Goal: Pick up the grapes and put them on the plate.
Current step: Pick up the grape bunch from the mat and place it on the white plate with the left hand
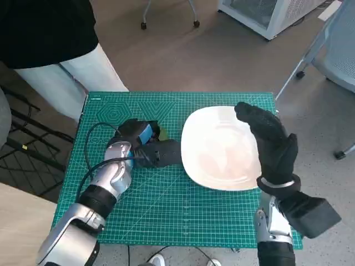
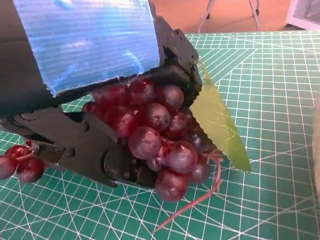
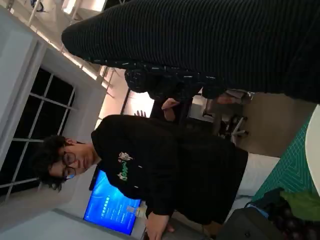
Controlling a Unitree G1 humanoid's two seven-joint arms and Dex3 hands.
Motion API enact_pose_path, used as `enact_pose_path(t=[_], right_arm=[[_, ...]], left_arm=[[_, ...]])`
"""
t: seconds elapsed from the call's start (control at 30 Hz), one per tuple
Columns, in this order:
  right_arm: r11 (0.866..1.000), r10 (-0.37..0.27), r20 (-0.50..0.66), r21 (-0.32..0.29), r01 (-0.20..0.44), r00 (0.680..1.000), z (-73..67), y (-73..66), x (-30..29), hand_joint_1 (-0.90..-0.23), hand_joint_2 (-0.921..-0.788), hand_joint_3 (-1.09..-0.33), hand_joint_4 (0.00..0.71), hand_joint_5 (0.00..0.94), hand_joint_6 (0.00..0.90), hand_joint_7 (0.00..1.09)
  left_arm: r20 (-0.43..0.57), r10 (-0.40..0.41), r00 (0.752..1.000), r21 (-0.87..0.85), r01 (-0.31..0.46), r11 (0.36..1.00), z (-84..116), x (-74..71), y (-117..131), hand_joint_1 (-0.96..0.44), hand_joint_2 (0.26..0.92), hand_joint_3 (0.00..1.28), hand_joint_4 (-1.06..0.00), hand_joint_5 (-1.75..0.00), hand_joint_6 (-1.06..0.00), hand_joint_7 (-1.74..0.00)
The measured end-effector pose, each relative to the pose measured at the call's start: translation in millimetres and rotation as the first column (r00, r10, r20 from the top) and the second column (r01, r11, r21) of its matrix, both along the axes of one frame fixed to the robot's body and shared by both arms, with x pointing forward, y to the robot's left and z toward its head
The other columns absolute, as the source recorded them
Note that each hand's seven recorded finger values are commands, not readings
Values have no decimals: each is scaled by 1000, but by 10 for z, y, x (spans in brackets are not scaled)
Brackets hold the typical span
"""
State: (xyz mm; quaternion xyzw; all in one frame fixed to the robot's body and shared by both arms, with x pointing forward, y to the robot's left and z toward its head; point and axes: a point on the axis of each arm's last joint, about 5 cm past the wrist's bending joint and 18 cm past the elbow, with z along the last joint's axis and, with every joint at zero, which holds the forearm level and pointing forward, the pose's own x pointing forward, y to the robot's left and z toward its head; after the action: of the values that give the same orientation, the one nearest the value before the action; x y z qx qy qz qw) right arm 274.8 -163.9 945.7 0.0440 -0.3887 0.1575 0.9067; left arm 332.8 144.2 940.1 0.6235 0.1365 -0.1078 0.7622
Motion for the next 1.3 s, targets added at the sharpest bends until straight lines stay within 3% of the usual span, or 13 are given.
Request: enact_pose_path(t=[1.07, 1.3], right_arm=[[1000, 4, 6, 3, -4, 1000, 6, -4, 16, -696, -921, -701, 349, 2, 25, 586], [1000, 4, 3, 3, -4, 1000, -2, -3, 17, -698, -921, -701, 349, 2, 25, 587]], left_arm=[[32, 10, 999, -51, -8, 999, -9, -25, 58, 7, 921, 231, -428, -1615, -563, -1053], [62, 0, 998, -68, 4, 998, 8, -87, 59, 3, 921, 241, -449, -1429, -474, -1324]])
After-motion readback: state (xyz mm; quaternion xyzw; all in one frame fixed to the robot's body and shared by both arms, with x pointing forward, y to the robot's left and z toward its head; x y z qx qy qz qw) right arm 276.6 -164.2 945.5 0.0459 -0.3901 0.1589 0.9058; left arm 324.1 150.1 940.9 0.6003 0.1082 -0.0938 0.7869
